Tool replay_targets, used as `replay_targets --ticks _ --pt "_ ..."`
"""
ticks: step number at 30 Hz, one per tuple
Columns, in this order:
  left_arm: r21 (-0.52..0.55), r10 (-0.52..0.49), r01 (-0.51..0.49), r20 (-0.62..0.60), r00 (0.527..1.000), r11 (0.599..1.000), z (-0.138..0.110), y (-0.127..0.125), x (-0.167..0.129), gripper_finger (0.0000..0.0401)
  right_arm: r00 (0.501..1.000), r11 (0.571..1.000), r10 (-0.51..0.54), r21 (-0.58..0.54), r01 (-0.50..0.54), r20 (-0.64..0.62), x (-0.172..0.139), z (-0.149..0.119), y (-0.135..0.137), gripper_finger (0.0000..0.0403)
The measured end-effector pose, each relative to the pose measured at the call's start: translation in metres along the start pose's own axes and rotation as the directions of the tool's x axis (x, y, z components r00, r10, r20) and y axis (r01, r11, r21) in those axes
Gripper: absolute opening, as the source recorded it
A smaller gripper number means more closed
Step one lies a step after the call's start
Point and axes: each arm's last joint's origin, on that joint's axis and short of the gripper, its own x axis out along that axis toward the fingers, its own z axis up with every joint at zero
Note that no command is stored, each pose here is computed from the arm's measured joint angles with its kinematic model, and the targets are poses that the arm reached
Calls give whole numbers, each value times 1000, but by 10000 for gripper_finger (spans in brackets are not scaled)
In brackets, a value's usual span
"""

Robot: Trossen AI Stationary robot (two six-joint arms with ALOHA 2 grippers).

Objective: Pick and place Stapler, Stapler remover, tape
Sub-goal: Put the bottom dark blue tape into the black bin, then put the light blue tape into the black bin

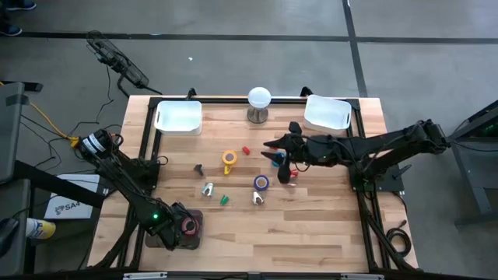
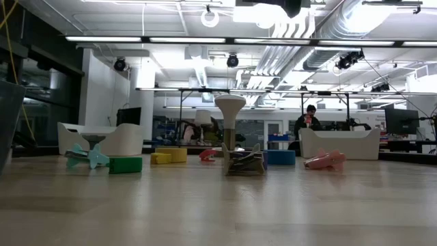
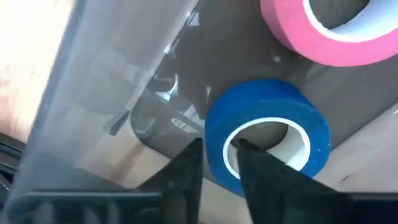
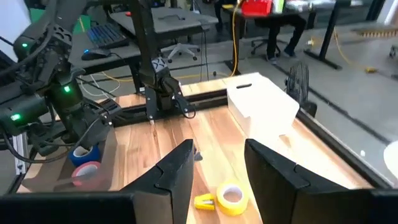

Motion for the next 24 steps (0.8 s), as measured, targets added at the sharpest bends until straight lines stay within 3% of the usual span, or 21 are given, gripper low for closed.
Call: replay_targets --ticks 7,14,19,24 --pt "5 -37 37 -35 999 999 -2 -1 -4 177 999 999 11 38 -10 -34 2 -2 -6 135" --pt "-11 -121 121 -31 992 993 -5 4 -23 187 993 1000 -4 8 5 -114 2 5 -15 135" --pt "-44 -211 209 -30 977 977 -9 12 -43 187 958 995 -101 -5 103 -267 -1 14 -31 144" --pt "-78 -315 315 13 949 946 -12 24 -66 188 872 963 -196 82 258 -449 -1 7 -59 179"
